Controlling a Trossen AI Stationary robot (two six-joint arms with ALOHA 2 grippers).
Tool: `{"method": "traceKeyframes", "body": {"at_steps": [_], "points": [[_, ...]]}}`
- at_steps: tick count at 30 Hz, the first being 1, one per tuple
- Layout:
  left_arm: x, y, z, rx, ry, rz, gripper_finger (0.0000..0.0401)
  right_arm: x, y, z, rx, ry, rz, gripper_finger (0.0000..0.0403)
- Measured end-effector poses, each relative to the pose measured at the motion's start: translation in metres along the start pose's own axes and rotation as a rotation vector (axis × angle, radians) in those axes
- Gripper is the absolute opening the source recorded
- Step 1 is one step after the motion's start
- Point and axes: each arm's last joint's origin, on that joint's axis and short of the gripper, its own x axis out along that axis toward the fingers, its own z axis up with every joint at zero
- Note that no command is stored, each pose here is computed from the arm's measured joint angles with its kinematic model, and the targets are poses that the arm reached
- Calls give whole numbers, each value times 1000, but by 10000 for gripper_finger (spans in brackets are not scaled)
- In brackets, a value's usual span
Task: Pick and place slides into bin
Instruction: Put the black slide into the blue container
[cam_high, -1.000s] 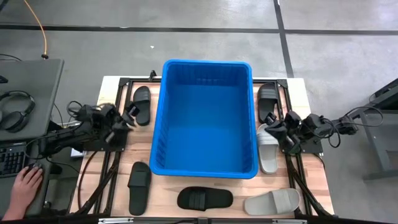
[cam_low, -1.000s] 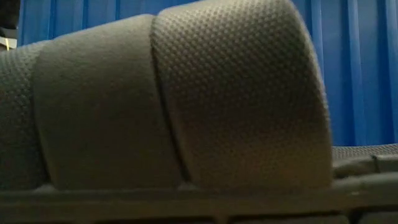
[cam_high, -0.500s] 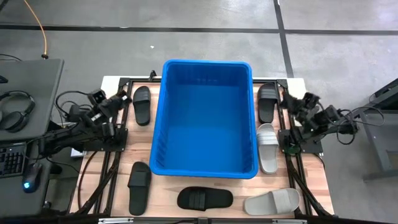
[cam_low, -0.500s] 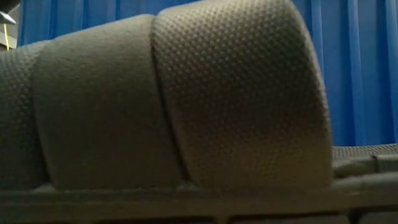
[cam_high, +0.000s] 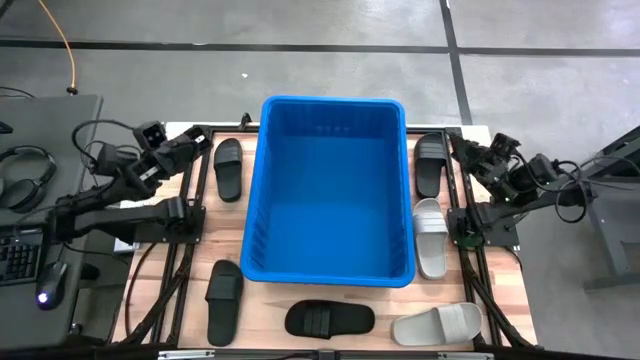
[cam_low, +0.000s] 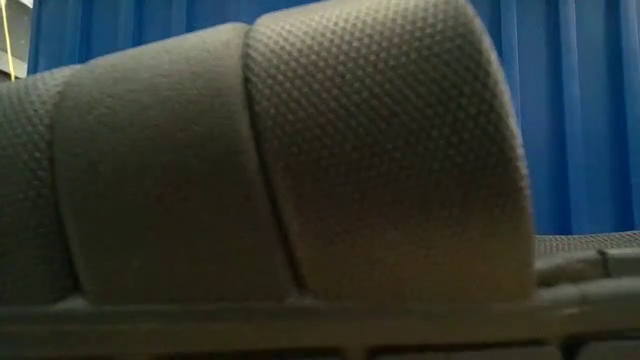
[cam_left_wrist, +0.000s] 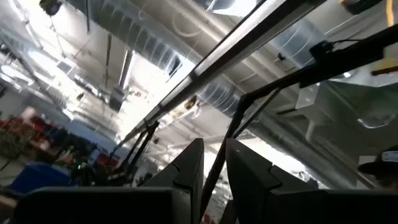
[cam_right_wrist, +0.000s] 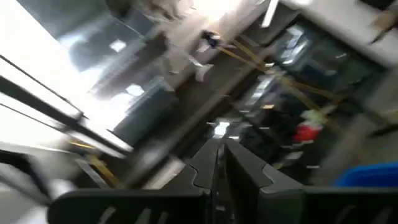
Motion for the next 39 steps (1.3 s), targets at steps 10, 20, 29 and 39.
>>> {"method": "traceKeyframes", "body": {"at_steps": [10, 20, 29, 39], "points": [[17, 12, 4, -27, -52, 213, 60, 23, 23, 13, -126, 77, -200, 20], [10, 19, 0, -96, -85, 392, 60, 22, 26, 20, -145, 118, -219, 1], [6, 35, -5, -193, -248, 655, 60, 22, 27, 19, -132, 142, -191, 3], [-25, 54, -23, -340, -415, 1131, 60, 22, 29, 17, -115, 197, -113, 1]]}}
